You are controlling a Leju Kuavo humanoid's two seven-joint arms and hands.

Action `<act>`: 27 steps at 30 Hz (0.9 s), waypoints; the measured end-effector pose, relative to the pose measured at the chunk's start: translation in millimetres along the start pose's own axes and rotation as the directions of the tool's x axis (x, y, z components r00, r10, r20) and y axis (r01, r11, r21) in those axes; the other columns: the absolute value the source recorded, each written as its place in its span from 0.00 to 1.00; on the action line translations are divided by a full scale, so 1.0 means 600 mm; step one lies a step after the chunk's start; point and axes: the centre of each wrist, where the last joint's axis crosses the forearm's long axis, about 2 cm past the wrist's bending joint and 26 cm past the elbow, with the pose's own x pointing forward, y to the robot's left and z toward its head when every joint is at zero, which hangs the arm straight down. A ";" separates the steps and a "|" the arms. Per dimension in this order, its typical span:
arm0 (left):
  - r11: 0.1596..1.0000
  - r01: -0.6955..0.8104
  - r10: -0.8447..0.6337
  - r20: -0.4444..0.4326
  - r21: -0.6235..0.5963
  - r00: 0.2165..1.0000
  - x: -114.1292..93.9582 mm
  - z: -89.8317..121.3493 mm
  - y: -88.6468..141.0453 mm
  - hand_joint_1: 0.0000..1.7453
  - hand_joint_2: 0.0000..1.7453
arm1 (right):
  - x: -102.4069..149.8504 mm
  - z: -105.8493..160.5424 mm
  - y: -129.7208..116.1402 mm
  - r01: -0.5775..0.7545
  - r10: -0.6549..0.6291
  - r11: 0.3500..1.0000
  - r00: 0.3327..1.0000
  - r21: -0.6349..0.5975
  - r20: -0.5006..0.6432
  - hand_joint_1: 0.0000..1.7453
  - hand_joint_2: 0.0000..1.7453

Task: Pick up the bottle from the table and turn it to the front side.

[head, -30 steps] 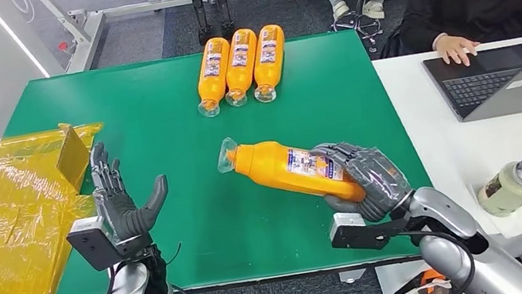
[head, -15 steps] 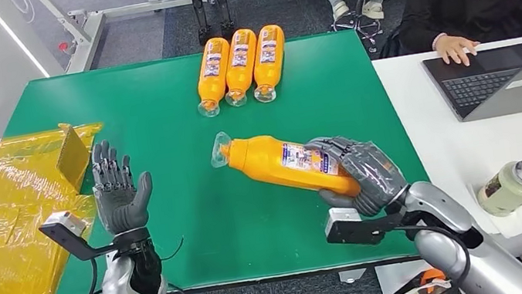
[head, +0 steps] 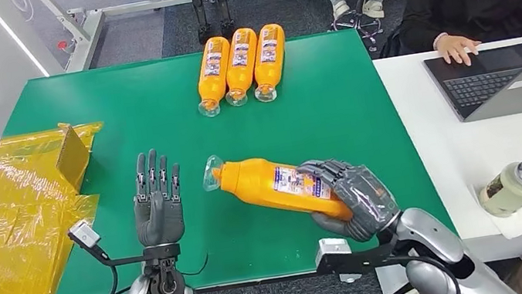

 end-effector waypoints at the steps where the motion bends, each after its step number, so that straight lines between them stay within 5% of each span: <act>1: 1.000 -0.009 0.009 -0.005 -0.006 1.000 -0.003 0.003 -0.005 0.00 1.00 | 0.004 0.004 0.005 0.003 -0.003 1.000 1.000 0.002 0.001 1.00 1.00; 9: 0.996 -0.024 0.022 -0.021 -0.083 1.000 -0.007 0.003 -0.041 0.00 1.00 | 0.055 0.027 0.048 0.076 -0.075 0.997 0.996 -0.015 0.058 1.00 1.00; 27: 0.988 -0.046 0.042 -0.030 -0.145 0.999 -0.005 -0.007 -0.075 0.00 1.00 | 0.171 -0.056 0.046 0.126 -0.112 0.986 0.986 -0.106 0.123 1.00 1.00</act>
